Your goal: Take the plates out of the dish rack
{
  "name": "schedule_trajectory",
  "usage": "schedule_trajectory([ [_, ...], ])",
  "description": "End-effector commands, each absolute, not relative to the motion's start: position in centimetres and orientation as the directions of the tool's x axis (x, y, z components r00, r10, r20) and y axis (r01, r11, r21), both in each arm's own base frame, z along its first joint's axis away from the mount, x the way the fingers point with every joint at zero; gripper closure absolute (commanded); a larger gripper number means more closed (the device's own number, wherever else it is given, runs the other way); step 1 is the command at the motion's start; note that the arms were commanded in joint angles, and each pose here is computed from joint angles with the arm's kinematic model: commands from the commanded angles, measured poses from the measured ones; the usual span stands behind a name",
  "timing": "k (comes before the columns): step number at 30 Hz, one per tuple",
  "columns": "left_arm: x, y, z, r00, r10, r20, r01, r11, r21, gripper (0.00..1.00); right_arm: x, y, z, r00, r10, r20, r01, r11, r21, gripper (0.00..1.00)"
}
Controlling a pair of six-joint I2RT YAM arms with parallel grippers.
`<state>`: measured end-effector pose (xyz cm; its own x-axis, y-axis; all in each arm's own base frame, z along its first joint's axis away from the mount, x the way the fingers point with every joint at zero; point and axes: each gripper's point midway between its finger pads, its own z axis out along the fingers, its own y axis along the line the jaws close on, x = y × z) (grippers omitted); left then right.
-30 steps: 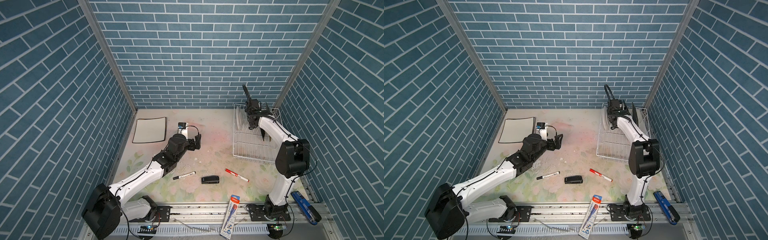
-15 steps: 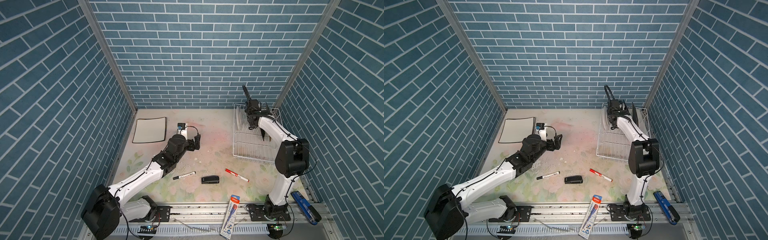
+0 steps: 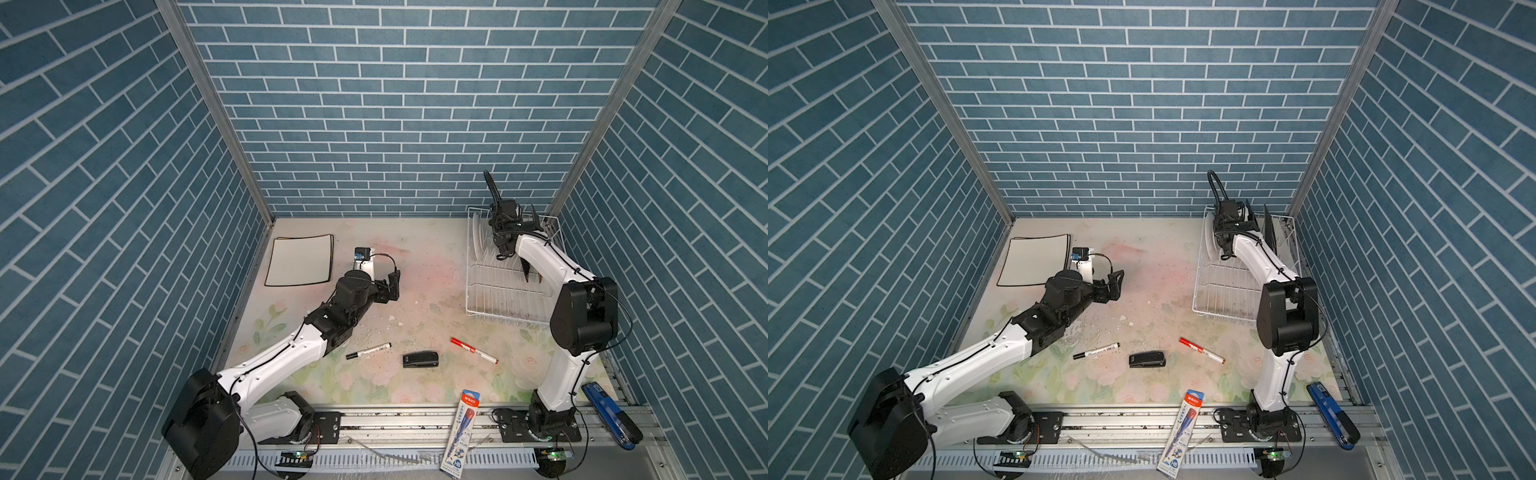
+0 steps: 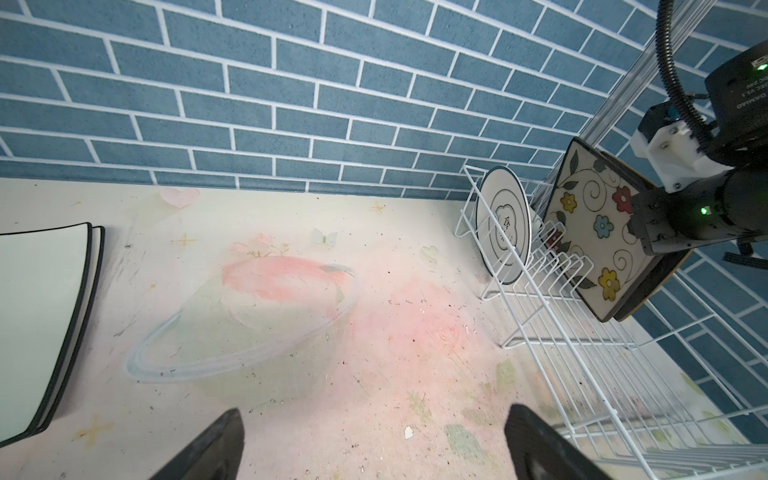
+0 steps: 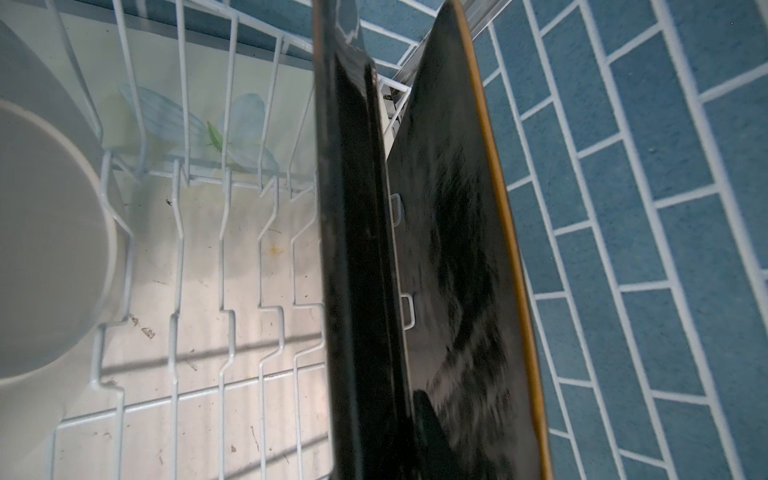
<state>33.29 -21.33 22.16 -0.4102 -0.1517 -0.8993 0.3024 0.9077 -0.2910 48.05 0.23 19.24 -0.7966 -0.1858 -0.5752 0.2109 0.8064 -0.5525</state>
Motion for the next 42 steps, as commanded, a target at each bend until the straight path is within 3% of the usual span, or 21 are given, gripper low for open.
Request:
schedule_trajectory([
  [1,33.0,-21.1,22.3,-0.402,-0.166,-0.901,0.297,0.907,-0.299,0.00,47.2,-0.6,18.2,-0.816,-0.175,-0.551,0.218,0.789,-0.574,0.95],
  [7,33.0,-21.0,22.3,-0.400,-0.164,-0.902,0.295,0.909,-0.295,0.00,47.0,-0.7,18.2,-0.818,-0.185,-0.544,0.210,0.786,-0.582,1.00],
  [42,33.1,-20.6,22.4,-0.397,-0.160,-0.904,0.280,0.916,-0.286,0.00,47.4,-1.3,22.9,-0.751,-0.264,-0.605,0.248,0.737,-0.629,1.00],
])
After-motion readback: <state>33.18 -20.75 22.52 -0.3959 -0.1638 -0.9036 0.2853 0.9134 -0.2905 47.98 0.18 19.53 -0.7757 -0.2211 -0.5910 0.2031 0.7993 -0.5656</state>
